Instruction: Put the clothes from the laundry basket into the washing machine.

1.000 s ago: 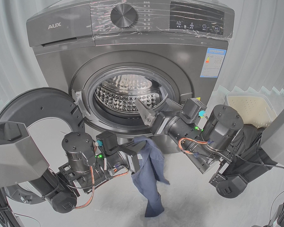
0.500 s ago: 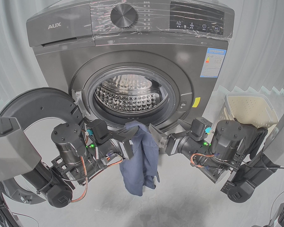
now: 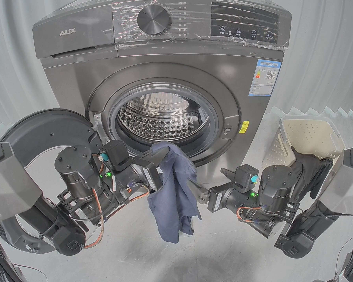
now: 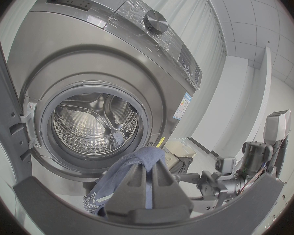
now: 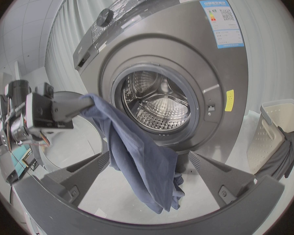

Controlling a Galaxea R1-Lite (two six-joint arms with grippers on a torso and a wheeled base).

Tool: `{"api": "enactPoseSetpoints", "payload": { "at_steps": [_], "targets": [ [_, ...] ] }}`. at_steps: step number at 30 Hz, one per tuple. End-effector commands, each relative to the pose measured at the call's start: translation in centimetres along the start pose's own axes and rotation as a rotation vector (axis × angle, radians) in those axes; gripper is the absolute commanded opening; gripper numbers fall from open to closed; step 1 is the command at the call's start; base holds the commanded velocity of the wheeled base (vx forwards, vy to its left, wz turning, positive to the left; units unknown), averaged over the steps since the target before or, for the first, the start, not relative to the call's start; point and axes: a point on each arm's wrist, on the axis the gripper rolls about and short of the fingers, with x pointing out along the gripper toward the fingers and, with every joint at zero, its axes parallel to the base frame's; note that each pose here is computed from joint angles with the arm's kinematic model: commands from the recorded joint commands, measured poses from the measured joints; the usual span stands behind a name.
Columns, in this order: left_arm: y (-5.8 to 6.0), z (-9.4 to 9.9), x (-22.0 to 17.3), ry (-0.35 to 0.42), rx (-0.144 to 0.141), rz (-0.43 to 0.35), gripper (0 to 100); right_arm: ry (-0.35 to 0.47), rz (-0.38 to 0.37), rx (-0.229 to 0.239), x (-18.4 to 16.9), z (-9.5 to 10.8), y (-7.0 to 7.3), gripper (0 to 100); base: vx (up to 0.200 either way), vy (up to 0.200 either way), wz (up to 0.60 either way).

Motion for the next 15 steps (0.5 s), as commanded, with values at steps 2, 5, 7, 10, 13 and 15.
{"api": "enactPoseSetpoints", "payload": {
  "at_steps": [2, 5, 7, 10, 13, 15],
  "targets": [
    [-0.1, 0.4, -0.3, -0.013, -0.001, -0.005, 0, 0.041, -0.017, -0.009, 0.7, -1.5, -0.4, 100, 0.0, 0.0, 0.0],
    [-0.3, 0.8, -0.5, -0.02, -0.003, -0.013, 0, 0.038, -0.02, -0.008, 1.0, -1.5, -0.5, 100, 0.0, 0.0, 0.0],
    [-0.3, 0.8, -0.5, -0.023, -0.006, -0.016, 0, 0.036, -0.029, -0.006, 1.4, -1.7, -0.9, 100, 0.0, 0.0, 0.0],
    [-0.4, 0.7, -0.6, -0.02, -0.006, -0.02, 0, 0.035, -0.024, -0.006, 1.6, -1.8, -0.8, 100, 0.0, 0.0, 0.0],
    [-0.6, 0.7, -0.6, -0.022, -0.007, -0.023, 0, 0.023, -0.007, -0.003, 1.9, -1.6, -0.6, 100, 0.0, 0.0, 0.0],
    [-0.6, 0.7, -0.6, -0.022, -0.007, -0.025, 0, 0.018, -0.002, -0.003, 2.1, -1.6, -0.4, 100, 0.0, 0.0, 0.0]
  ]
}}
